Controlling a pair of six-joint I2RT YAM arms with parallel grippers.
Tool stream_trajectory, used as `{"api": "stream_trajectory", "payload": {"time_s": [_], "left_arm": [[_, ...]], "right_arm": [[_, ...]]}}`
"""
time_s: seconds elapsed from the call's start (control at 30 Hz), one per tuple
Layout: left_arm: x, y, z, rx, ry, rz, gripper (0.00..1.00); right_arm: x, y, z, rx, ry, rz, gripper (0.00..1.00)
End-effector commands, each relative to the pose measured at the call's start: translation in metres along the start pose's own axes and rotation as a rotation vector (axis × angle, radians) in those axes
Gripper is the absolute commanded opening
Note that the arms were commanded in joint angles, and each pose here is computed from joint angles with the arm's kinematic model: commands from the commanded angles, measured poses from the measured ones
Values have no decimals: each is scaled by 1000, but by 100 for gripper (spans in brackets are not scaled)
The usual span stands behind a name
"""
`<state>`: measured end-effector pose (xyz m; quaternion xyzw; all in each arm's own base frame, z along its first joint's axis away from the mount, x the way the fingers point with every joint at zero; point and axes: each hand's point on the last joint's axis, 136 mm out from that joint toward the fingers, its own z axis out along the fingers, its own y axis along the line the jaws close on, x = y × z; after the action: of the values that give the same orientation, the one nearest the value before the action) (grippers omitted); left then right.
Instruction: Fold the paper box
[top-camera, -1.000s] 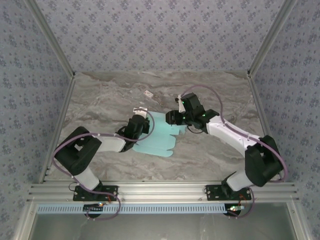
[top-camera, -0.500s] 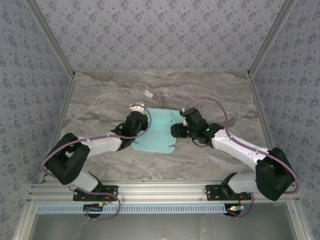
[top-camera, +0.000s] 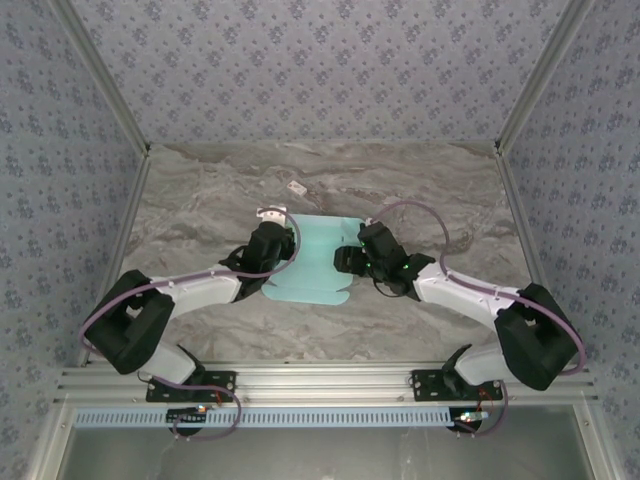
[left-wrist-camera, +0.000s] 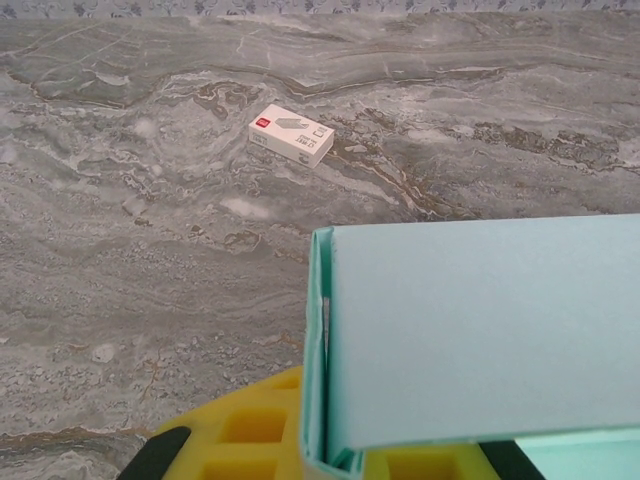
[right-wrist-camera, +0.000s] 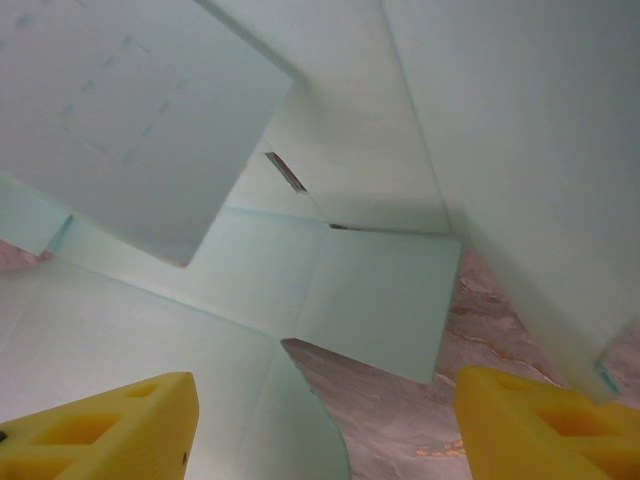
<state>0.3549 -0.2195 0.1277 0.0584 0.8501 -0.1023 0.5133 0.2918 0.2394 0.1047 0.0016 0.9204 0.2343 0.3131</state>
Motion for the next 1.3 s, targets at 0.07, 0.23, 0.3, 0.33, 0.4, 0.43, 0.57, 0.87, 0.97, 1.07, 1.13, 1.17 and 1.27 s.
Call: {"api": "stream_trajectory", "payload": {"time_s": [0.07,0.23,0.3,0.33,0.4,0.43,0.57,0.87,0.97,1.07,1.13,1.17,1.27], "left_arm": [[-14,-4,-7,18,-41,-32,1],[-12,-3,-7,16,-37,-29,1],[-11,-3,-6,17,-36,-28,0],[-11,-3,-6,16,-34,-28,0],[-11,-3,-5,17,-35,-29,1],[-11,-3,-5,17,-34,-28,0],[-11,-4,-5,19,-33,-28,0],[-11,-5,-4,24,-30,-29,1],[-10,-6,-4,27,-28,-28,1],[-10,-6,-4,26,-27,-28,1],[-10,-6,-4,27,-26,-26,0],[-9,-6,-4,27,-25,-26,1],[-9,-6,-4,27,-27,-26,0]], "right_arm": [[-10,10,5,-39,-44,13,69],[-17,21,-1,-76,-67,-23,67],[-18,25,-2,-90,-69,-34,67],[-18,28,-3,-98,-71,-39,66],[-19,32,-4,-113,-73,-47,65],[-18,33,-4,-120,-73,-50,64],[-19,40,-5,-140,-76,-69,62],[-22,48,-5,-160,-77,-112,58],[-24,50,-5,-165,-81,-118,57],[-26,47,-7,-145,-86,-135,57],[-29,44,-8,-126,-95,-141,57],[-31,43,-9,-117,-101,-146,57],[-34,38,-11,-96,-109,-151,57]]}}
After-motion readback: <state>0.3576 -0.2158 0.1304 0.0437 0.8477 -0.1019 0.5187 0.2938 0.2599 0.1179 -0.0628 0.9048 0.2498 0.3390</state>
